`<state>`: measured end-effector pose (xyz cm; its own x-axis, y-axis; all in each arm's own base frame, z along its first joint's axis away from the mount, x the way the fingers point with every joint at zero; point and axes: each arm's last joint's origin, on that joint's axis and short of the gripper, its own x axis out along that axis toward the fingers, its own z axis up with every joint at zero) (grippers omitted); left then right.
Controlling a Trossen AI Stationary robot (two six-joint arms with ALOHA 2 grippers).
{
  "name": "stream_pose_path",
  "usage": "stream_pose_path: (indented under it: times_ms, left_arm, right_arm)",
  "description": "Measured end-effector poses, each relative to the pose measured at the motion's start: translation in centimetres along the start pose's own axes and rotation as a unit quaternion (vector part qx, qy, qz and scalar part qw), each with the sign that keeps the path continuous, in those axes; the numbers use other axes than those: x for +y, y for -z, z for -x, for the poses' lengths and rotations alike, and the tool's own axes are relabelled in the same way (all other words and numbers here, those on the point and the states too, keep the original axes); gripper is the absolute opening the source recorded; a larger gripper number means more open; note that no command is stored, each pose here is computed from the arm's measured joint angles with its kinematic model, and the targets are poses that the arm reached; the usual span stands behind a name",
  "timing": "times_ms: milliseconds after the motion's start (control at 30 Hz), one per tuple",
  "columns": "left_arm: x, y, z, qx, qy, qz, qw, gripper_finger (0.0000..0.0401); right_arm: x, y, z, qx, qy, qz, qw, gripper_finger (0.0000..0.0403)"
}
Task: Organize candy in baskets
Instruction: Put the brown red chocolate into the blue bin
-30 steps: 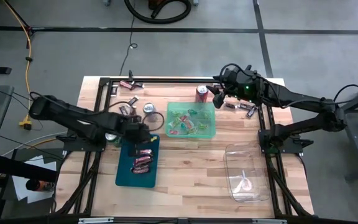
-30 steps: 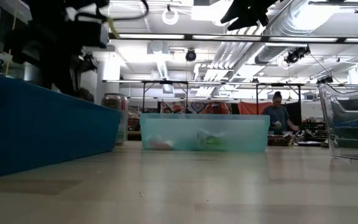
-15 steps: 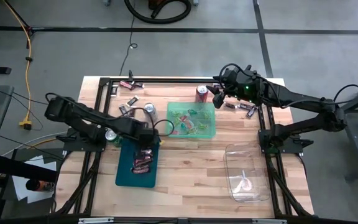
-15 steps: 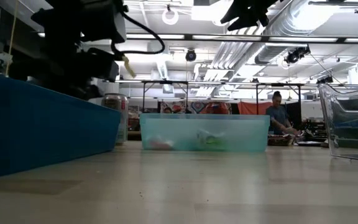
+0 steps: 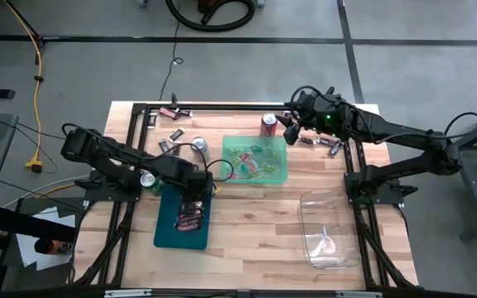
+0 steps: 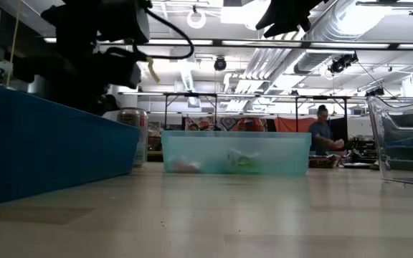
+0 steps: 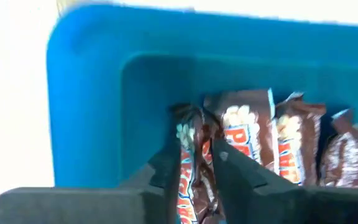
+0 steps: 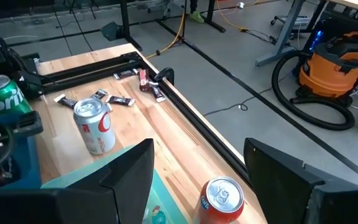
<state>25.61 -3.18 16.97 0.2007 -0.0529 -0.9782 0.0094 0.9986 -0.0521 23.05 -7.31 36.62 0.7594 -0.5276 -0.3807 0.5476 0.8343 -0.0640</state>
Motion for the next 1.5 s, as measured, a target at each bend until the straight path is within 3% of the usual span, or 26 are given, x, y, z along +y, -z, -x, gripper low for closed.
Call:
stream_pose_path:
  times_ms: [267, 400, 500, 567, 667, 800, 867, 933, 1000, 1133, 1333, 1400, 1500]
  left_arm:
    - [0.4, -1.0, 2.2, 0.025, 0.005, 0.002, 1.000, 0.0162]
    - [1.7, -0.8, 4.7, 0.061, 0.040, 0.044, 0.996, 0.0189]
    - [3.0, -0.5, 8.3, 0.009, 0.055, 0.099, 0.994, 0.0199]
    - [4.0, -0.3, 11.3, -0.088, 0.047, 0.129, 0.987, 0.0201]
    - [5.9, 0.1, 15.4, -0.272, 0.003, 0.168, 0.947, 0.0202]
    - [8.3, 0.5, 19.4, -0.491, -0.032, 0.214, 0.844, 0.0202]
    - [9.1, 0.8, 20.2, -0.559, -0.030, 0.224, 0.798, 0.0202]
    - [9.6, 1.0, 20.3, -0.593, -0.026, 0.220, 0.774, 0.0202]
    - [9.9, 1.0, 19.9, -0.599, -0.021, 0.221, 0.769, 0.0202]
    - [10.3, 1.3, 19.1, -0.581, -0.021, 0.239, 0.778, 0.0202]
    - [10.4, 1.4, 19.5, -0.593, -0.022, 0.248, 0.766, 0.0202]
    - [10.7, 1.6, 19.4, -0.588, -0.035, 0.280, 0.758, 0.0202]
    - [12.4, 2.3, 19.4, -0.561, -0.103, 0.368, 0.734, 0.0202]
  right_arm:
    - [0.0, 0.0, 0.0, 0.001, 0.000, 0.011, 1.000, 0.0243]
    - [-0.2, -0.1, 0.6, -0.005, 0.000, 0.020, 1.000, 0.0243]
    - [-0.8, -0.4, 1.9, -0.019, 0.007, -0.001, 1.000, 0.0243]
    - [-1.4, -0.3, 2.7, -0.015, 0.020, -0.027, 0.999, 0.0243]
    - [-2.4, 0.1, 3.8, 0.001, 0.036, -0.065, 0.997, 0.0243]
    - [-3.1, 0.9, 4.3, 0.035, 0.055, -0.092, 0.994, 0.0243]
    - [-3.2, 1.1, 4.3, 0.045, 0.059, -0.108, 0.991, 0.0243]
    - [-3.2, 1.3, 4.2, 0.053, 0.060, -0.119, 0.990, 0.0243]
    - [-3.2, 1.4, 4.2, 0.056, 0.060, -0.128, 0.988, 0.0243]
    - [-3.2, 1.4, 4.2, 0.056, 0.062, -0.148, 0.985, 0.0243]
    - [-3.2, 1.4, 4.2, 0.055, 0.063, -0.171, 0.982, 0.0243]
    - [-3.2, 1.4, 4.2, 0.055, 0.064, -0.179, 0.980, 0.0243]
    - [-3.2, 1.4, 4.2, 0.055, 0.064, -0.183, 0.980, 0.0243]
